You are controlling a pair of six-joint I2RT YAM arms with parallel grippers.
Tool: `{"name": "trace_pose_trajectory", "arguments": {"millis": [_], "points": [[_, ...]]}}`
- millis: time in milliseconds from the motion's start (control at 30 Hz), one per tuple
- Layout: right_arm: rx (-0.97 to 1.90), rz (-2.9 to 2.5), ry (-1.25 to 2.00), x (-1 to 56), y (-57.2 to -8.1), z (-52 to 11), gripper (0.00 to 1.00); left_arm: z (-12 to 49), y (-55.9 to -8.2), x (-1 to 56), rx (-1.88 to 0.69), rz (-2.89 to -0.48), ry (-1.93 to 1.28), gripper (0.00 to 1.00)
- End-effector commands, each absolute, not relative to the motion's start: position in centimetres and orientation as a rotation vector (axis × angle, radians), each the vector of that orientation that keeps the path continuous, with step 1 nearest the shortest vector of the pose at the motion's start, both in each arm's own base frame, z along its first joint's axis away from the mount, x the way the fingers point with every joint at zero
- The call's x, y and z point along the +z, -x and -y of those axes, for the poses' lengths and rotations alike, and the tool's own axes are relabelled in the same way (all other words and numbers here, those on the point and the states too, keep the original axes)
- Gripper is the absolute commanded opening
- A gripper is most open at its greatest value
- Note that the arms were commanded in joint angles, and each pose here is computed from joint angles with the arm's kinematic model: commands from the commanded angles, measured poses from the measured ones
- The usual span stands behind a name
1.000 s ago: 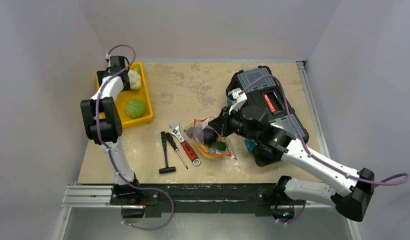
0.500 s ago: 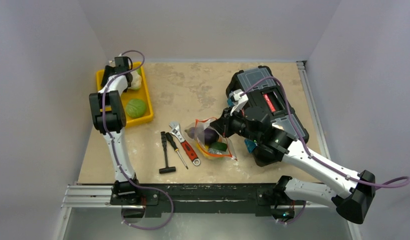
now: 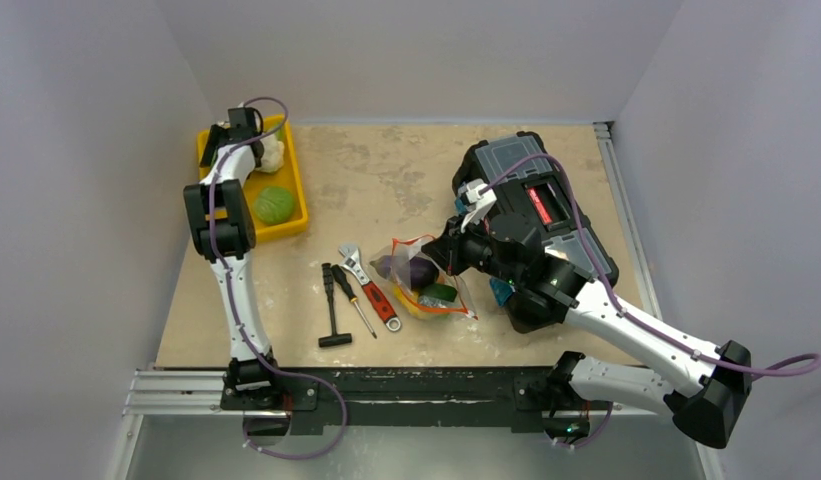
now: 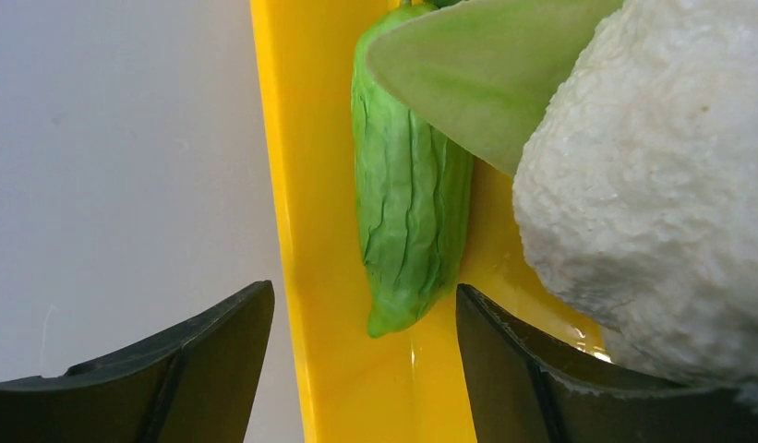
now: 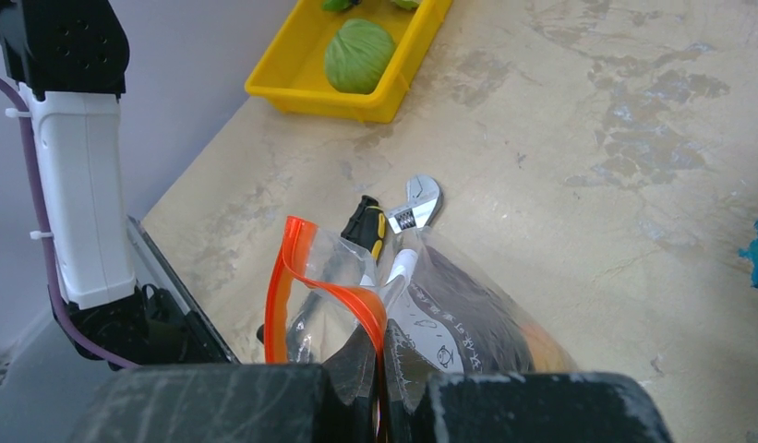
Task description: Place the food in the zip-top bag and seal the zipper
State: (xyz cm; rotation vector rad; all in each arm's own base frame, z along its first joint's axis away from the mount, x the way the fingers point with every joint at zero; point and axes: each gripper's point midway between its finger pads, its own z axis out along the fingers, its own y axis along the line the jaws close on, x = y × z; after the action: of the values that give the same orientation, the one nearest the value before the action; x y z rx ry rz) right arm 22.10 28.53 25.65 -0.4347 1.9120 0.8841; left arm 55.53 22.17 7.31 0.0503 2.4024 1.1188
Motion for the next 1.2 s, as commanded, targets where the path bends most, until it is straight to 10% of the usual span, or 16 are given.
{"name": "trace_pose_trajectory", "arguments": {"millis": [0,1167], "points": [[0.887,-1.809,0.424,28.6,-22.8,-28.4,0.00,-20.9,-53.3,4.1,1.055,-2.574,-0.181,0.72],[1.038,-1.703,0.421,31.9,-20.2,-27.9,0.00,-8.1,-24.8,6.3,0.427,-2.724,1.018,0.79]]}}
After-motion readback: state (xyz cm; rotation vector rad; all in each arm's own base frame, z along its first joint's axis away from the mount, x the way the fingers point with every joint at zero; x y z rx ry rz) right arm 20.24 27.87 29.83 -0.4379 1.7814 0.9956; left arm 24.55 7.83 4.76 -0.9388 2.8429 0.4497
